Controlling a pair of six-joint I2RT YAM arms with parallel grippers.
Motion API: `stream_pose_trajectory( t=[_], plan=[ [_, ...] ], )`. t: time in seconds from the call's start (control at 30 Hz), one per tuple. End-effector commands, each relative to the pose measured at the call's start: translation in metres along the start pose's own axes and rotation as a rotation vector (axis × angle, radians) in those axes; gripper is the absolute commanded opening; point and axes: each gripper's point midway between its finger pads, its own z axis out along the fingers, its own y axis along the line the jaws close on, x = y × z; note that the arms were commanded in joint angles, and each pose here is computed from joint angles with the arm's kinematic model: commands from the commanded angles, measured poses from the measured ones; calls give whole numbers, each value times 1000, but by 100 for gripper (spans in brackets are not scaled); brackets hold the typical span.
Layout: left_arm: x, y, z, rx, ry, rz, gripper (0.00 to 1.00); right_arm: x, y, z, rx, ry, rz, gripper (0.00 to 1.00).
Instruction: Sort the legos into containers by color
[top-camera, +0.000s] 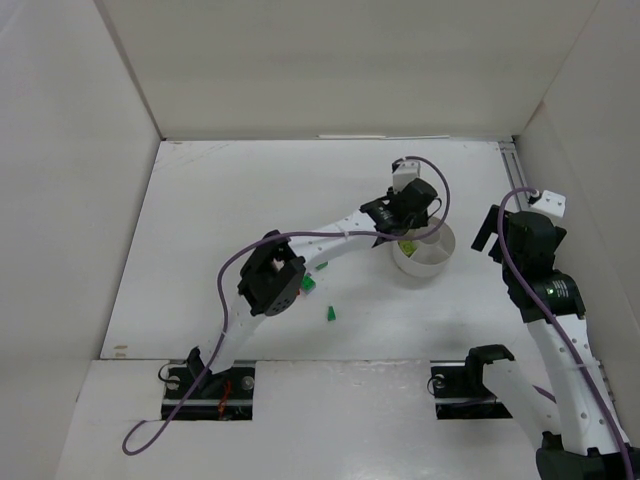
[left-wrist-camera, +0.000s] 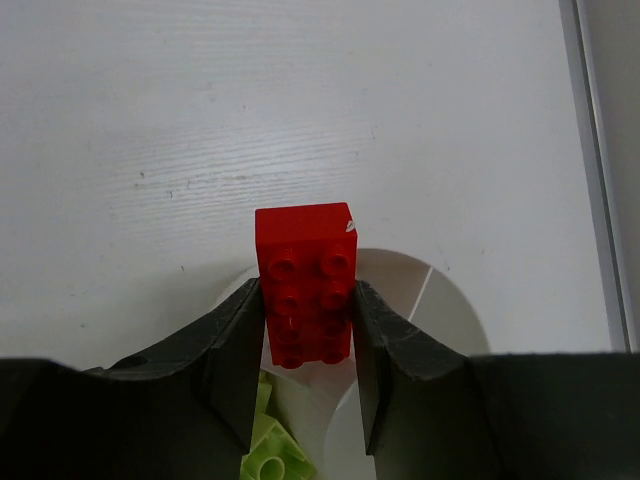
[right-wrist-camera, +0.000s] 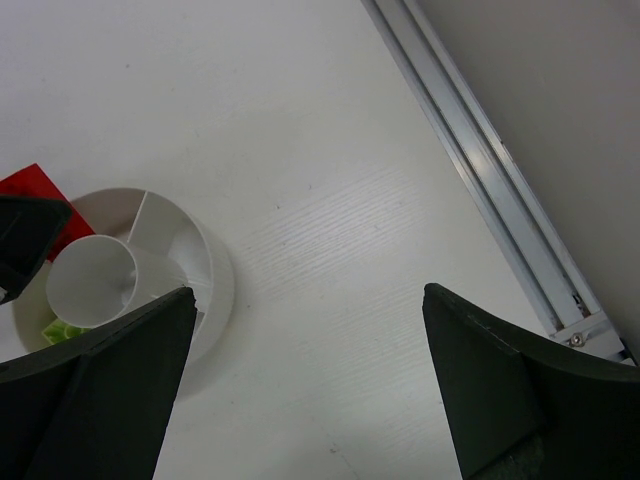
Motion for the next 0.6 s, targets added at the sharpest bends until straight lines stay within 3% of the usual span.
stream_pose_trajectory(
  t=[0.0,0.07,0.13,0.27,0.57],
  plan=[
    [-6,-9,-10,14,-14,-44,17,-12,0,0,-2,-46,15,100],
    [1,-5,-6,-1,1,-48,21,-11,2,0,-11,-44,15,100],
    [1,-2,-6,-14,-1,-55,36,-11,2,0,-11,-44,15,100],
    [-7,-8,-15,-8,-26,-59,49,-11,2,0,-11,-44,15,100],
    [-46,-16,-49,16,-93,-46,53,-16,7,-2,-49,-63,10,100]
  ],
)
